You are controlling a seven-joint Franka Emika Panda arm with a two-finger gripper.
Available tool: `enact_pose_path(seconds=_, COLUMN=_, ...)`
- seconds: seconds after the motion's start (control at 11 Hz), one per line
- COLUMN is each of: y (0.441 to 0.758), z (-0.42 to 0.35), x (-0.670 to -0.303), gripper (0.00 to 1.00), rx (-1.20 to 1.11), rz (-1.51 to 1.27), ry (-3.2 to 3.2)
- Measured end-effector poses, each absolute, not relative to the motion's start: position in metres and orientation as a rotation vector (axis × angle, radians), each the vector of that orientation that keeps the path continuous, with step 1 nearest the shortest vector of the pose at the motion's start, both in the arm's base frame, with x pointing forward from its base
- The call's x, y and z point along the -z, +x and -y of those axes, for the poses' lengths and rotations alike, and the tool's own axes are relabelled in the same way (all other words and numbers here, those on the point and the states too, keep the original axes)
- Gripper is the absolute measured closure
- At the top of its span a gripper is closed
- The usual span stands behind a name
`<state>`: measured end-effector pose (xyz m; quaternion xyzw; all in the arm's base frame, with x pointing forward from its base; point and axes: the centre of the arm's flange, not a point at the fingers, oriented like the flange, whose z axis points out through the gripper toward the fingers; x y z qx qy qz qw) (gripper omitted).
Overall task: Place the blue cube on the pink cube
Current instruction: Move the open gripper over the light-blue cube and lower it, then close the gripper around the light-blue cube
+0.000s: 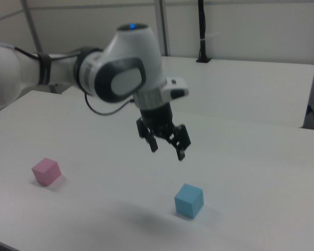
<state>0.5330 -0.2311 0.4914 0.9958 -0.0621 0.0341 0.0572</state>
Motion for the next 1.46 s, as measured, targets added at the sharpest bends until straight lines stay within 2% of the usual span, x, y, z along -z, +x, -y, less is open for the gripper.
enact_pose_path(seconds=0.55, y=0.549, z=0.24, x=-0.402, gripper=0.0, rx=-0.091, rz=0.199, ry=2.988)
enact_pose_path(seconds=0.91, y=0.552, z=0.252, x=-0.374, gripper=0.0, rx=-0.078, rz=0.245, ry=2.971)
enact_pose_path(seconds=1.46, y=0.547, z=0.269, x=-0.351, gripper=0.0, rx=-0.032, rz=0.282, ry=2.965)
